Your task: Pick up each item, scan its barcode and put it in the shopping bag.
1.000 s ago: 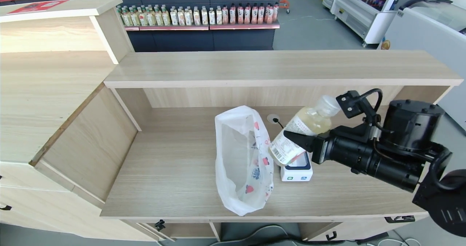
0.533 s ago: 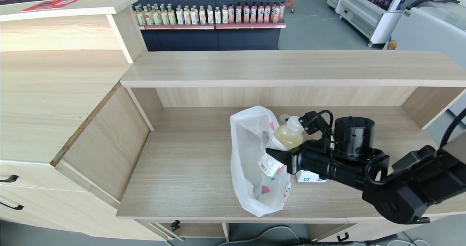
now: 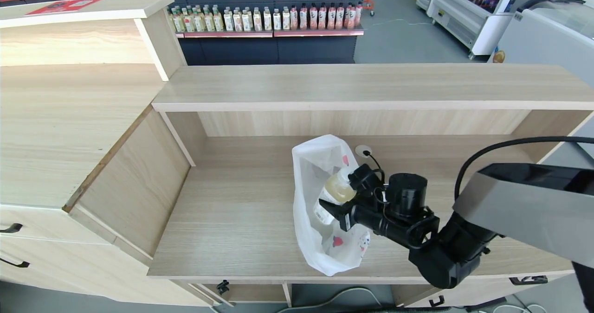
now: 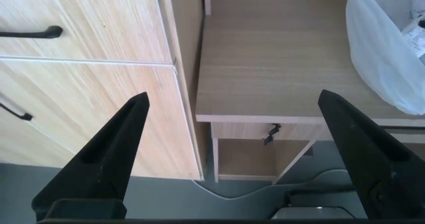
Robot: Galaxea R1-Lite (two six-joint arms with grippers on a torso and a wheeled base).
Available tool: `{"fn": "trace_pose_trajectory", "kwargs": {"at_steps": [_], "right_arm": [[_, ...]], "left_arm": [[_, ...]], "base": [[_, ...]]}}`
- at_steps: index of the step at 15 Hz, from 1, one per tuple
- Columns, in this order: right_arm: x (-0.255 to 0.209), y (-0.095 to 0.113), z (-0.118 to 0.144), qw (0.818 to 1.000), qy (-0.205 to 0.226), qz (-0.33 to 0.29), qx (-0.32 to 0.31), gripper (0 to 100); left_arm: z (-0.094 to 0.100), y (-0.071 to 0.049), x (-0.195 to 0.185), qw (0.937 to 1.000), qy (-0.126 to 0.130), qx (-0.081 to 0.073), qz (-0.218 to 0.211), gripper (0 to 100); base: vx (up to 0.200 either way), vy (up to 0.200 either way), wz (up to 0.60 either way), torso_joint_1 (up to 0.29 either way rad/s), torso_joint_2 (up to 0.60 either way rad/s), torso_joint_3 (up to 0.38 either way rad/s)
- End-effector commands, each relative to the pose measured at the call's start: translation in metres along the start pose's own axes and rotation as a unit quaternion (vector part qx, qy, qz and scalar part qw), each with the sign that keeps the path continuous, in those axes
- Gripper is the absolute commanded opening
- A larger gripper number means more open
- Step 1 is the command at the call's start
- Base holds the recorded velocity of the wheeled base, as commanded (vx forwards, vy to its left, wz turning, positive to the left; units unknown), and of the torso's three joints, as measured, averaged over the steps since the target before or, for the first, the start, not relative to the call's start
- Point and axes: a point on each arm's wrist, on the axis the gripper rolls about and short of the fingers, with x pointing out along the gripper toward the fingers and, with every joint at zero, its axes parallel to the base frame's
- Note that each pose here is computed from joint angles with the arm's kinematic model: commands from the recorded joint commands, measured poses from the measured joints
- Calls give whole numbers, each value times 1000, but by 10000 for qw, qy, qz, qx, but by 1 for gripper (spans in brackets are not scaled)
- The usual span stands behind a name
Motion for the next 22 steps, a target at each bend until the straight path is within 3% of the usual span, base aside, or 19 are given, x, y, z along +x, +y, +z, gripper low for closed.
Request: {"fn": "trace_pose_trajectory", "kwargs": {"at_steps": [1, 6, 7, 9, 12, 14, 17, 22], "right_arm": [[31, 2, -38, 9994, 101, 64, -310, 0], [65, 18, -57, 9983, -75, 221, -526, 0], [65, 18, -58, 9983, -75, 221, -526, 100], [58, 17, -42, 9990, -112, 230, -373, 100], [26, 8, 26, 9932, 21, 242, 1136, 100], [5, -12, 54, 9862, 177, 52, 1644, 100], [-26, -36, 71, 9833, 180, -177, 1805, 100], [-129, -71, 102, 9761, 275, -1126, 1841, 100]], "left_arm": [[0, 0, 0, 10000, -2, -1, -3, 100], [0, 0, 0, 10000, -2, -1, -3, 100], [0, 0, 0, 10000, -2, -1, 5, 100], [0, 0, 0, 10000, -2, -1, 5, 100], [0, 0, 0, 10000, -2, -1, -3, 100], [0, 0, 0, 10000, -2, -1, 5, 100], [0, 0, 0, 10000, -2, -1, 5, 100], [0, 0, 0, 10000, -2, -1, -3, 100]], "base": [[0, 0, 0, 0, 0, 0], [0, 0, 0, 0, 0, 0], [0, 0, 0, 0, 0, 0], [0, 0, 0, 0, 0, 0], [0, 0, 0, 0, 0, 0], [0, 0, 0, 0, 0, 0], [0, 0, 0, 0, 0, 0], [0, 0, 0, 0, 0, 0]]}}
